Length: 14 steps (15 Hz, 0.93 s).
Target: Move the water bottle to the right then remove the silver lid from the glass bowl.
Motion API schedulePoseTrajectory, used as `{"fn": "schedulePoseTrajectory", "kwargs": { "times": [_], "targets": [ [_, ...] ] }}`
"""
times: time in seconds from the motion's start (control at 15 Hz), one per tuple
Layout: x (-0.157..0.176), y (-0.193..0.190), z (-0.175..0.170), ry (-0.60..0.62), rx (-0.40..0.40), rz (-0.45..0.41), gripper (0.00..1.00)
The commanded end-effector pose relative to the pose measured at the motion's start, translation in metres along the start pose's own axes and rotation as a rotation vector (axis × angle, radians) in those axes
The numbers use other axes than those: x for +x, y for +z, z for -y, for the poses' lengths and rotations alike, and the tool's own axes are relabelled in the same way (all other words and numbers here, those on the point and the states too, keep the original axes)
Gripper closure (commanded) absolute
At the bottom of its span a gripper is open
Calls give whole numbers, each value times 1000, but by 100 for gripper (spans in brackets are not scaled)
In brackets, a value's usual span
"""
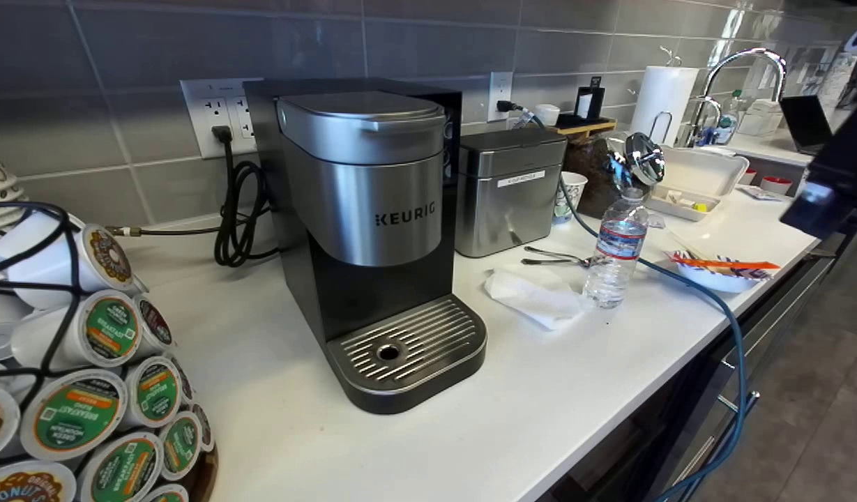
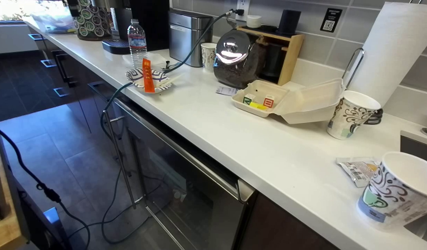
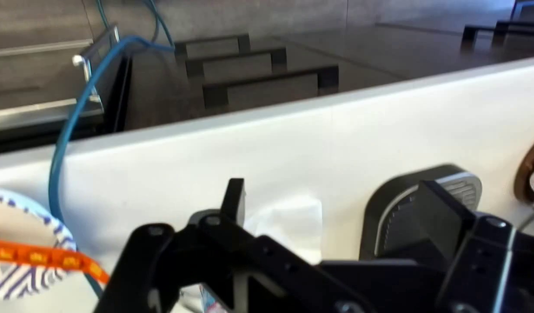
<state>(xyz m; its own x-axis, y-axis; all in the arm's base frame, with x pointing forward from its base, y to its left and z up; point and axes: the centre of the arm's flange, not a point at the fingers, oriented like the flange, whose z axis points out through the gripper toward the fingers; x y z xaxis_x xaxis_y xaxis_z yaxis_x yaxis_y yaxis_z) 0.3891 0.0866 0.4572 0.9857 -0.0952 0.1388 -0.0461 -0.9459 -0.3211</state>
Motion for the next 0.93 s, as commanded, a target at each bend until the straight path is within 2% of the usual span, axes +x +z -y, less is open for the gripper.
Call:
{"fn": "schedulePoseTrajectory", "kwargs": {
  "times": [0.0,0.27,0.47,0.6,0.67,0.73,0.87],
  "targets": [
    [37,-1,42,-35,-45,-213,0],
    [58,5,85,-172,-201,-384,0],
    [64,6,87,-218,-367,-409,0],
    [69,2,80,-202,-427,-423,0],
    [70,2,76,-198,-382,-376,0],
    [62,0,71,-212,-375,-418,0],
    [65,-1,70,-204,-380,-403,0]
  ]
}}
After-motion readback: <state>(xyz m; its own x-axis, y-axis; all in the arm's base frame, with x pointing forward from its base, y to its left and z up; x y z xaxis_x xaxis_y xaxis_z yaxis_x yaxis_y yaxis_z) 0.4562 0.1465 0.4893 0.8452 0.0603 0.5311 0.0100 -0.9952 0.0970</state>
